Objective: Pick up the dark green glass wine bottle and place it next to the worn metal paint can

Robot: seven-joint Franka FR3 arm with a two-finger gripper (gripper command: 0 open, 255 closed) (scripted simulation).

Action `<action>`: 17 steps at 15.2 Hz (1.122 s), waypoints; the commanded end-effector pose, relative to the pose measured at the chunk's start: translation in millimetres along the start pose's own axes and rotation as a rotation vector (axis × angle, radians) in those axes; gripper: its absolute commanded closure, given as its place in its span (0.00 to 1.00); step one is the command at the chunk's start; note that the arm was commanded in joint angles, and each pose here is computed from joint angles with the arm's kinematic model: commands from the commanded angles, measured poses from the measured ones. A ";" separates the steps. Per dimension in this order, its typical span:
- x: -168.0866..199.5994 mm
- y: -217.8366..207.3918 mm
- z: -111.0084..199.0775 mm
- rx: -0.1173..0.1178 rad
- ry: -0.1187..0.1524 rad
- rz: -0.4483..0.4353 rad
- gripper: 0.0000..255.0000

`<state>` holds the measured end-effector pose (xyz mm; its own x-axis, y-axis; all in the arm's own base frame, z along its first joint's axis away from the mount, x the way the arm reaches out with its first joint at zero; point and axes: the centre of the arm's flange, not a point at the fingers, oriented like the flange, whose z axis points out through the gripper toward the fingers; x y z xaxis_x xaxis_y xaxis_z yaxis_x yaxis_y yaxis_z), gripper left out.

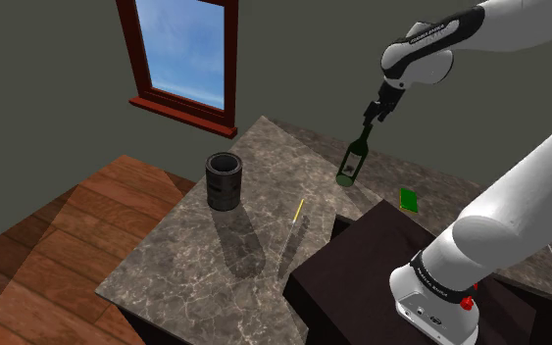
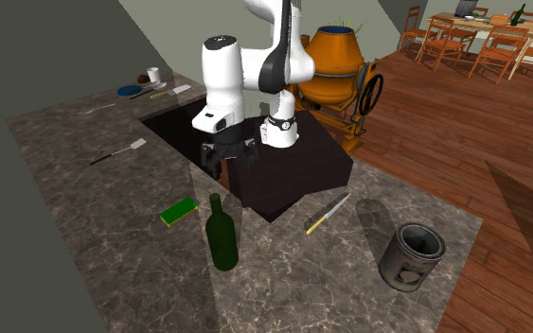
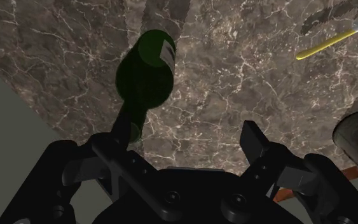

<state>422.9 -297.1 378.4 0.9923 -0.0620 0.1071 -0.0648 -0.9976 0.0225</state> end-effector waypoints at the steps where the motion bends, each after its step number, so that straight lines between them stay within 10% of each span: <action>1: 9.6 20.8 13.0 -0.007 0.000 0.003 0.00; 17: 18.9 51.7 74.1 -0.016 -0.001 0.009 0.00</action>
<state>446.1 -352.1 308.0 0.9918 -0.0711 0.1062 -0.0754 -0.9965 0.0374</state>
